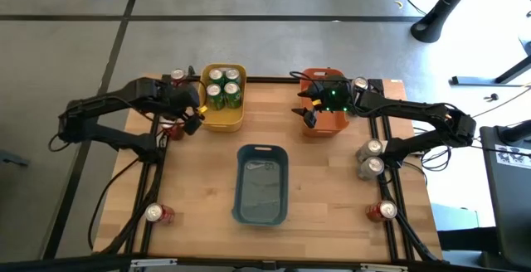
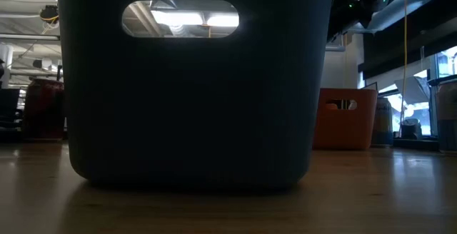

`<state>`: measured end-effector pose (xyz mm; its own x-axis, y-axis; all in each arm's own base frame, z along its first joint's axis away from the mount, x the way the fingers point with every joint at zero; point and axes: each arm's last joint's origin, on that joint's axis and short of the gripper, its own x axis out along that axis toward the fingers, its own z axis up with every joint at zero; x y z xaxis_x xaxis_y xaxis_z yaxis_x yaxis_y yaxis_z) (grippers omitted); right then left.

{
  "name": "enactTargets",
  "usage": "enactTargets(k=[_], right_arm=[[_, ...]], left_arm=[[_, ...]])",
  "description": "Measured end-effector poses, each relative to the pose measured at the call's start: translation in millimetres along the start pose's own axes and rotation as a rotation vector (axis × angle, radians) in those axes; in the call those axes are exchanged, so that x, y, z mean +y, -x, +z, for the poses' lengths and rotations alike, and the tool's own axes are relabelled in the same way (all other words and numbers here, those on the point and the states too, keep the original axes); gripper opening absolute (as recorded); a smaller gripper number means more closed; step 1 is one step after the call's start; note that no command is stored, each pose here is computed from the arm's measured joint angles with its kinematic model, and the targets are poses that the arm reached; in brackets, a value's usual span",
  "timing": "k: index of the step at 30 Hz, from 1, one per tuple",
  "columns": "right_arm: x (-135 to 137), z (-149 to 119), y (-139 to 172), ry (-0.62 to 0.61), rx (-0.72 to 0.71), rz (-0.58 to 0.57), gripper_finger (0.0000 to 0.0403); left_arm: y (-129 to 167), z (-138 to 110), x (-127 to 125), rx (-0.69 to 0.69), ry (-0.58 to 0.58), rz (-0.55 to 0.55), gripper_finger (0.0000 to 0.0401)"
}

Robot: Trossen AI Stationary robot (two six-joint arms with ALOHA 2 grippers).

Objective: Sort soda cans
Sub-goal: Put the red soda can into the blue bin

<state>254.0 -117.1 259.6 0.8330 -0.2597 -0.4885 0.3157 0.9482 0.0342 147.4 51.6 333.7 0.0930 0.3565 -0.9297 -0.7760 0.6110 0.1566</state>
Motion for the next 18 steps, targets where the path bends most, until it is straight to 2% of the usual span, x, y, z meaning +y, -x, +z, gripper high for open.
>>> enactTargets(k=[5, 9, 18], right_arm=[[0, 0, 0, -0.004, 0.0, 0.0, 0.0331], [0, -1, 0, -0.005, 0.005, 0.0, 0.0331], [0, -3, 0, -0.012, 0.034, 0.001, 0.0331]], left_arm=[[-14, 7, 2, 0.133, -0.026, 0.093, 0.037], [-28, 15, 3, 0.194, -0.06, 0.125, 0.037], [-63, 4, 15, 0.365, -0.115, 0.173, 0.037]])
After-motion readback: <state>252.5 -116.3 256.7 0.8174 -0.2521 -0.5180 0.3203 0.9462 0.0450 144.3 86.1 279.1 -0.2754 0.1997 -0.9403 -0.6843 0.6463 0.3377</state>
